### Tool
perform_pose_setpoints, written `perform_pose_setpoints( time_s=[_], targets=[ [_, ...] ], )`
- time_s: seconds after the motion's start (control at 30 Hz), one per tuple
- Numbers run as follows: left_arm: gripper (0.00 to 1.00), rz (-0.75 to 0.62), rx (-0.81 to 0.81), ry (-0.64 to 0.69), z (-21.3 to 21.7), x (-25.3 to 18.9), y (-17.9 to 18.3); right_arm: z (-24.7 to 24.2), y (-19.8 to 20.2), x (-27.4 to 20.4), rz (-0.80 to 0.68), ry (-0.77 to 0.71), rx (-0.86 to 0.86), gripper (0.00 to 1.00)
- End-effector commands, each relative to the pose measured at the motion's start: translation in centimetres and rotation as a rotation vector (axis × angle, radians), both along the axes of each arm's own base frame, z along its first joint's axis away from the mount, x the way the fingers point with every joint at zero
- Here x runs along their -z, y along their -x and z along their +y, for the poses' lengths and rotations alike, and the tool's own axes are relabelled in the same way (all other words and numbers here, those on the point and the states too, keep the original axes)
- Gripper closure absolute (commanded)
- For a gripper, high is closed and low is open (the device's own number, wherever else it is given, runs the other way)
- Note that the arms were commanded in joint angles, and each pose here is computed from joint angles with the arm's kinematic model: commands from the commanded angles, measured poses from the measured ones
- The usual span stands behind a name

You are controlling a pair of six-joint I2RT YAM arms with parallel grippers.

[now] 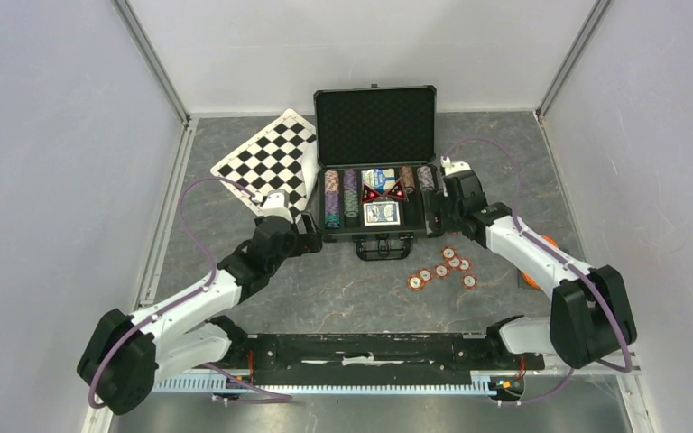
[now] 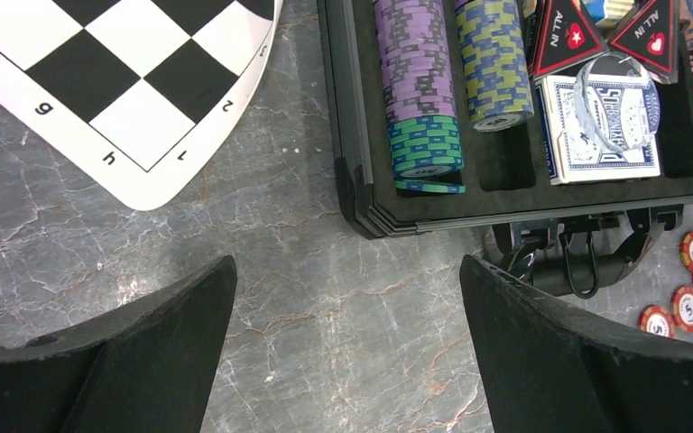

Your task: Pack up texas hold em set

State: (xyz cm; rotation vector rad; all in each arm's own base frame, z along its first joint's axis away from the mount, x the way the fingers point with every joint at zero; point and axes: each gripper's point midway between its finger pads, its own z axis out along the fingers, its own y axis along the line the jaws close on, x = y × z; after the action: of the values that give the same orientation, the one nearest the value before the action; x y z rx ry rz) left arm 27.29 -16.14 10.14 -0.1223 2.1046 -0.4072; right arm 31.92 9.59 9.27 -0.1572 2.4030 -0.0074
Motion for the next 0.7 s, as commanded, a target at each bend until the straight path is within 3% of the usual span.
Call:
perform_pose_setpoints(
  time_s=[0.0, 0.2, 0.33, 0.47, 0.67],
  targets=[
    [0.00, -0.075, 0.021, 0.077, -1.0, -3.0, -0.9, 0.4, 0.6, -1.8, -0.092, -0.048, -0.056, 0.03],
    [0.00, -0.119, 0.086, 0.094, -1.2, -3.4, 0.2, -2.6, 5.2, 0.0, -0.017, 0.009, 0.021, 0.04],
    [0.03, -0.149, 0.166, 0.155, -2.6, -3.6, 1.1, -3.2, 8.3, 1.3, -0.009, -0.027, 0.026, 0.02],
    [0.02, -0.164, 0.187, 0.130, -2.8, -3.5, 1.2, 0.5, 10.1, 1.1, -0.014, -0.165, -0.133, 0.06],
    [0.02, -0.233, 0.151, 0.141, -1.6, -4.6, 1.4, 4.5, 12.2, 1.7, 0.078, -0.128, -0.218, 0.12]
  ],
)
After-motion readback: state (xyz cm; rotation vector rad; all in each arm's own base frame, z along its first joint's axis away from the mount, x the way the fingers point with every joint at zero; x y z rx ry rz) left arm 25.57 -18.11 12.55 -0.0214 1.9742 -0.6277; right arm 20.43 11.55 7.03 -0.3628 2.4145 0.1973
